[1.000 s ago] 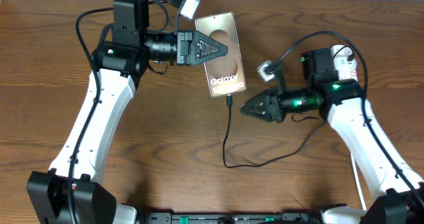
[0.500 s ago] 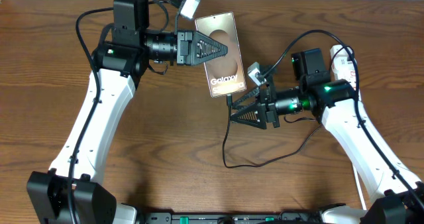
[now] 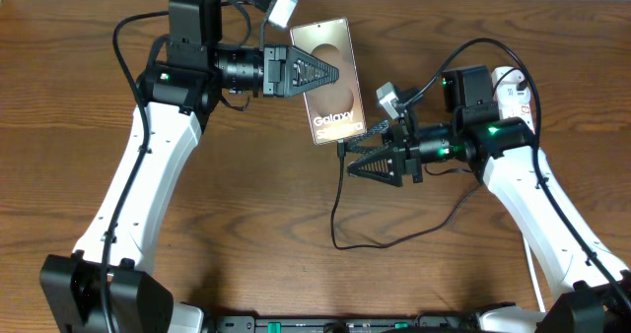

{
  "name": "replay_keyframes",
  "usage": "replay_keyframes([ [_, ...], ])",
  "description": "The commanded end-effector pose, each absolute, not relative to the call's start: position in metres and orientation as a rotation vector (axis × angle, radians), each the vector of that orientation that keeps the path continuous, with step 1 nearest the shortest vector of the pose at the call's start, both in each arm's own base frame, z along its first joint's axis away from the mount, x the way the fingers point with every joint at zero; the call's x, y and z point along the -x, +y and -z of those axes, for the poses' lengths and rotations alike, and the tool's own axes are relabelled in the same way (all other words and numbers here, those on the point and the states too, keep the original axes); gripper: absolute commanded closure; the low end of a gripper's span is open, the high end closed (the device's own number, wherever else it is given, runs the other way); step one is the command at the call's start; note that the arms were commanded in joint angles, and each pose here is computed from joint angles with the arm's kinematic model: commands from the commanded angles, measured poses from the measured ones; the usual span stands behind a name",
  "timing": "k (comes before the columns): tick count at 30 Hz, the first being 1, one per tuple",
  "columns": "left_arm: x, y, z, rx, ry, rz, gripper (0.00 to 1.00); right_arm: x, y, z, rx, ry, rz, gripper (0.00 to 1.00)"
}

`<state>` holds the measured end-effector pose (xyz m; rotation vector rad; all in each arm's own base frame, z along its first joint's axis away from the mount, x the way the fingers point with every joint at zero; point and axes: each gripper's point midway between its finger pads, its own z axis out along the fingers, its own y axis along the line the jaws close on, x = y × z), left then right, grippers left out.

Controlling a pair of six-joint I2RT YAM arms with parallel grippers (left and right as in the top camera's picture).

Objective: Plug charger to phone and switch on socket

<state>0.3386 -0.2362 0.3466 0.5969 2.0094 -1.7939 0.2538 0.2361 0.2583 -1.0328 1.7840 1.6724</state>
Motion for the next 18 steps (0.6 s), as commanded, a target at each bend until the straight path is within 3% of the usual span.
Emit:
replay_keyframes([
  [1, -0.334, -0.234, -0.356, -0.619, 1.985, 1.809, 0.93, -0.246, 0.236, -0.278, 1.040, 1.702, -1.768, 0.41],
  [6, -0.334, -0.234, -0.356, -0.619, 1.985, 1.809, 0.93, -0.244, 0.244, -0.273, 1.070, 1.722, -1.737, 0.48],
  [13, -0.334, -0.234, -0.356, -0.618, 1.985, 1.809, 0.93, -0.253, 0.251, -0.269, 1.042, 1.790, -1.694, 0.49],
  [16, -0.334, -0.234, -0.356, -0.619, 1.985, 1.809, 0.93, -0.257, 0.252, -0.273, 1.036, 1.781, -1.691, 0.57],
  [18, -0.334, -0.234, -0.356, -0.619, 1.985, 1.809, 0.93, -0.258, 0.252, -0.274, 1.032, 1.780, -1.693, 0.67],
])
